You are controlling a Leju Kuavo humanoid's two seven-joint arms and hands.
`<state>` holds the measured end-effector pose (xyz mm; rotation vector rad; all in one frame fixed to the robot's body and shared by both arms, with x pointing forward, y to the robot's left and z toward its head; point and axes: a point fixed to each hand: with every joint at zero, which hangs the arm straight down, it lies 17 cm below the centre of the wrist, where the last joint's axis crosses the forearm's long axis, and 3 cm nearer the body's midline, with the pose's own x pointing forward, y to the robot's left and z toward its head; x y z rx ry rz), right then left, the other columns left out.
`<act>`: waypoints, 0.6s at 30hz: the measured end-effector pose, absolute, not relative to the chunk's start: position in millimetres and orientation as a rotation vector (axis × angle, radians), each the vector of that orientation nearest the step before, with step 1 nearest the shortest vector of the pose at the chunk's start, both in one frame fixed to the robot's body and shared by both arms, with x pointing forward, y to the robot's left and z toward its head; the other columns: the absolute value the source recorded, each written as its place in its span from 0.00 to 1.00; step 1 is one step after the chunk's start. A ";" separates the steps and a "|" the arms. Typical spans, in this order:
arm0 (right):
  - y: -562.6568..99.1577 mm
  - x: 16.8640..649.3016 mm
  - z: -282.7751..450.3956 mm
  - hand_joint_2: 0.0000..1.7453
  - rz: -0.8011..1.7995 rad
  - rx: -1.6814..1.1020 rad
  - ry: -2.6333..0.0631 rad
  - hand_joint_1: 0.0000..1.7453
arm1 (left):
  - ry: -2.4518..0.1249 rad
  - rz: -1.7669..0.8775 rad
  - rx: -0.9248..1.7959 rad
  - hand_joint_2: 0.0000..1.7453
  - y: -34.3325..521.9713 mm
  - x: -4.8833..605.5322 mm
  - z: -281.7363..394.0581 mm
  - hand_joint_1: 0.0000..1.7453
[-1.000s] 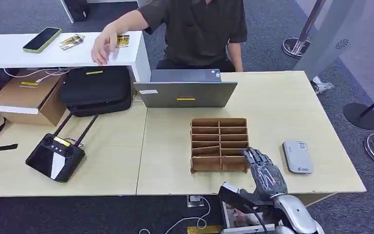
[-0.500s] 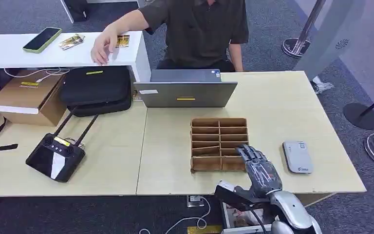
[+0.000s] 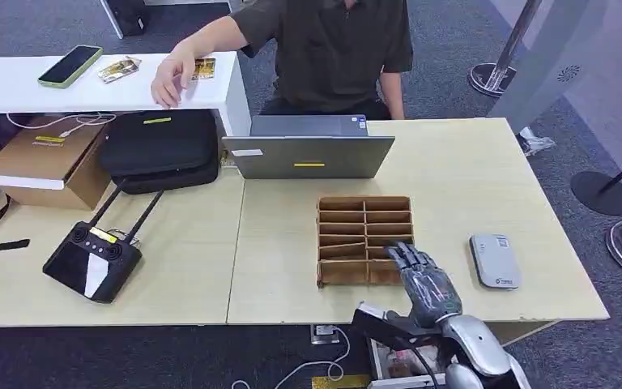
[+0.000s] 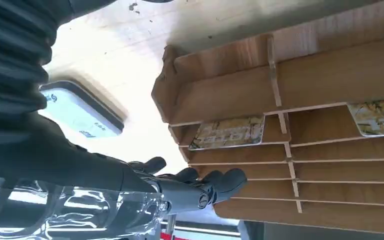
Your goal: Pass the card to the sensor for recognition and then transmit it.
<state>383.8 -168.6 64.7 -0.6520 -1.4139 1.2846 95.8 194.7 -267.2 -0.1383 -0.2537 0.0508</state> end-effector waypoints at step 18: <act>-158.5 405.2 79.7 1.00 1.292 -0.667 -1.472 0.00 | -0.238 0.042 -0.134 0.00 196.2 93.3 -268.2 0.00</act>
